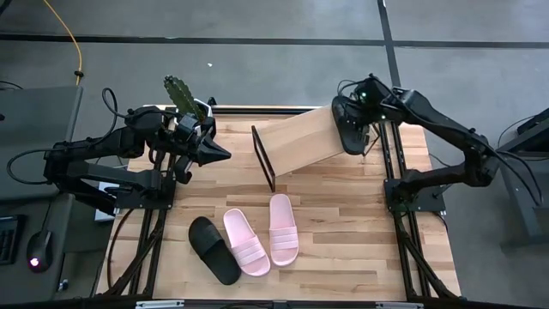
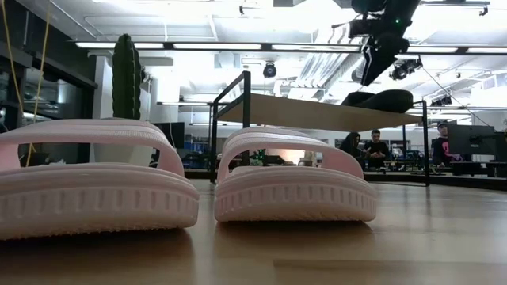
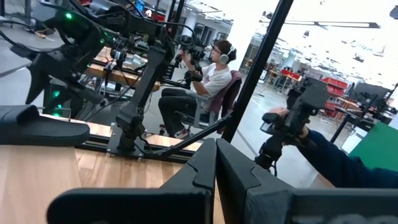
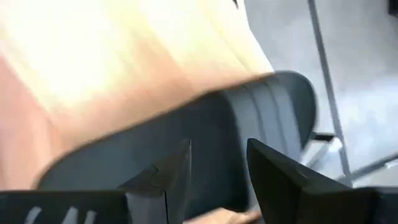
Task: Pick and place slides into the shelf
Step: Put the right black slide on the shelf
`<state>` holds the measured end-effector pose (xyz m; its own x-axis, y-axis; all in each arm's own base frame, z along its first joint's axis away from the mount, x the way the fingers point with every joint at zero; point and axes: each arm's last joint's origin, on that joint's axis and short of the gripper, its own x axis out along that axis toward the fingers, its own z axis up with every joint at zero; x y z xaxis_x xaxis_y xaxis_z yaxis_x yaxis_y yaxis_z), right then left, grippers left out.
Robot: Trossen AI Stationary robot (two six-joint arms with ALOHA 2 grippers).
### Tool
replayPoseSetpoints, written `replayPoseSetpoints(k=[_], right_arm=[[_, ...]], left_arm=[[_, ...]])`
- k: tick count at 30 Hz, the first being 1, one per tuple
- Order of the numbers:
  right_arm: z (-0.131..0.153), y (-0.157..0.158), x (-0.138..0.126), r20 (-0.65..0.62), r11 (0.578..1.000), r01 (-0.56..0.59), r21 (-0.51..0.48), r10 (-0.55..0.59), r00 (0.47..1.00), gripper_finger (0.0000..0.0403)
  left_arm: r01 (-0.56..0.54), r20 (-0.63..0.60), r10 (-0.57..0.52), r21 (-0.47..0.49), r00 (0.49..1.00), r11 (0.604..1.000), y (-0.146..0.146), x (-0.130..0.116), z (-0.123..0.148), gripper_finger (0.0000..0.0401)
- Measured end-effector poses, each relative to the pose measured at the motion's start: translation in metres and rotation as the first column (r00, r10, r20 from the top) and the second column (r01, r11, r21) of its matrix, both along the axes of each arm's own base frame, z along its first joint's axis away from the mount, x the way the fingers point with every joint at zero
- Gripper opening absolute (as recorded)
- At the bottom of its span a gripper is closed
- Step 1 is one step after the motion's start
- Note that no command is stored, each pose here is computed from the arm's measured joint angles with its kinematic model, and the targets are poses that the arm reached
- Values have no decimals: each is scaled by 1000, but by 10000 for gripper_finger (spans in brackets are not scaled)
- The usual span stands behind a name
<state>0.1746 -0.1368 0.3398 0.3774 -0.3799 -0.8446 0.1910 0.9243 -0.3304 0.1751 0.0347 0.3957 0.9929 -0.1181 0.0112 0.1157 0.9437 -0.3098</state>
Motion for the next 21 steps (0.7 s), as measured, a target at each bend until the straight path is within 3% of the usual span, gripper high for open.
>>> replayPoseSetpoints(k=[11,15,21], right_arm=[[1,31,26,77,991,-130,38,127,989,135],[0,38,30,86,988,-143,62,137,987,104],[0,45,31,81,985,-154,81,147,986,28]], left_arm=[[0,0,0,0,1000,1000,0,0,0,1],[0,0,0,0,1000,1000,0,0,0,1],[0,0,0,0,1000,1000,0,0,0,1]])
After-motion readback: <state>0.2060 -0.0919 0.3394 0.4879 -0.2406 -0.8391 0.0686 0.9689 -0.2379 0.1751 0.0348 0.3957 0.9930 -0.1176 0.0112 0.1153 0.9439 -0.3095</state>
